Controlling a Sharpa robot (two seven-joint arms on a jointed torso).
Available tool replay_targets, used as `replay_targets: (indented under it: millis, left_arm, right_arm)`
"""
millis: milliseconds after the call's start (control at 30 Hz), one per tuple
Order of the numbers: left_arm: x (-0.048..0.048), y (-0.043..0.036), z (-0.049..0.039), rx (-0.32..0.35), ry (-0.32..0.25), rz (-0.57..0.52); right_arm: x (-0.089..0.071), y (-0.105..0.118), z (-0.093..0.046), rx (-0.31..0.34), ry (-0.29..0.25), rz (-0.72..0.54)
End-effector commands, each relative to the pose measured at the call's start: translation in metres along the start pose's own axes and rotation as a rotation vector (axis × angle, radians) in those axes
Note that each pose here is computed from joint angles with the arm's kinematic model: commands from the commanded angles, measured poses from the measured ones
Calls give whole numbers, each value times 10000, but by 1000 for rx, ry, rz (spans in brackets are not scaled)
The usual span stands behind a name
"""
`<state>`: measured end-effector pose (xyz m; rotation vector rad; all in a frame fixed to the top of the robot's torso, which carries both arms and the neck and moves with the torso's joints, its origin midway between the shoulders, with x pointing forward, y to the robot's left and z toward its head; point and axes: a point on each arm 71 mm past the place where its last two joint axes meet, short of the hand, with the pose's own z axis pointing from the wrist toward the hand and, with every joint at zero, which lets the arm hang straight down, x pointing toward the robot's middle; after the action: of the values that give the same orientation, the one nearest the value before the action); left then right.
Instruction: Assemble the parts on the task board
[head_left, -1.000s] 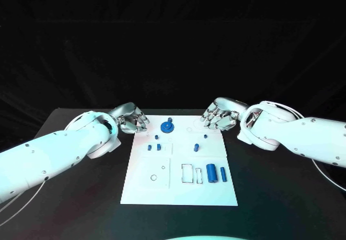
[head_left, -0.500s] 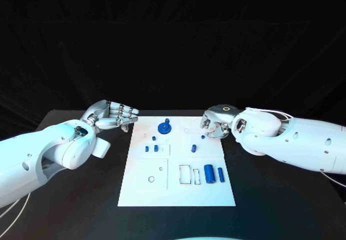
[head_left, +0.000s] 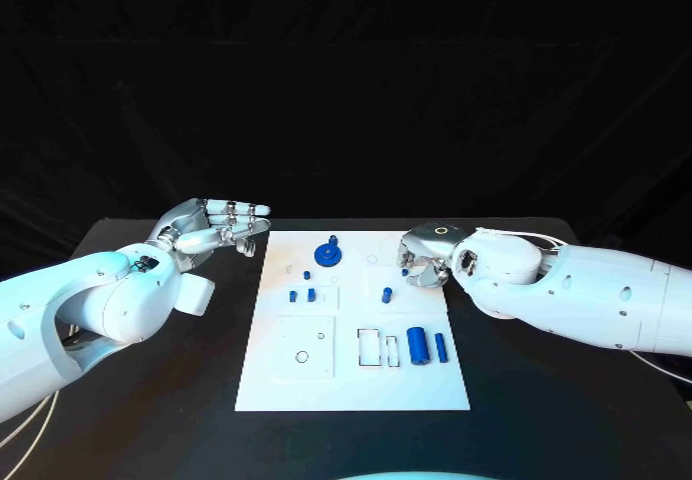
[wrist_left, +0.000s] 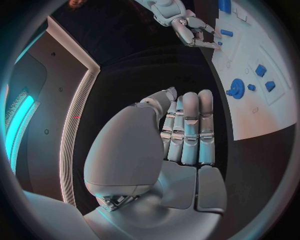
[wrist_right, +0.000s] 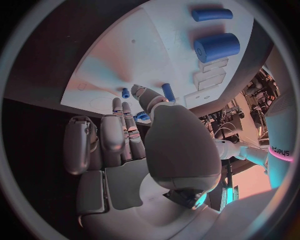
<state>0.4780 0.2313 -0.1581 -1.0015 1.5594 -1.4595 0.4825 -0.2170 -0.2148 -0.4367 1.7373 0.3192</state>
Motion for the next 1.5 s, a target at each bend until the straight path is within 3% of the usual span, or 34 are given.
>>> replay_targets:
  millis: [33, 1000, 1500]
  left_arm:
    - [29, -26, -8, 24, 19, -54]
    - [25, -10, -19, -1, 22, -59]
    - [16, 7, -11, -14, 24, -59]
  right_arm:
    - [47, -9, 20, 1, 14, -24]
    - [132, 2, 94, -13, 25, 36]
    - [54, 22, 66, 1, -87, 64]
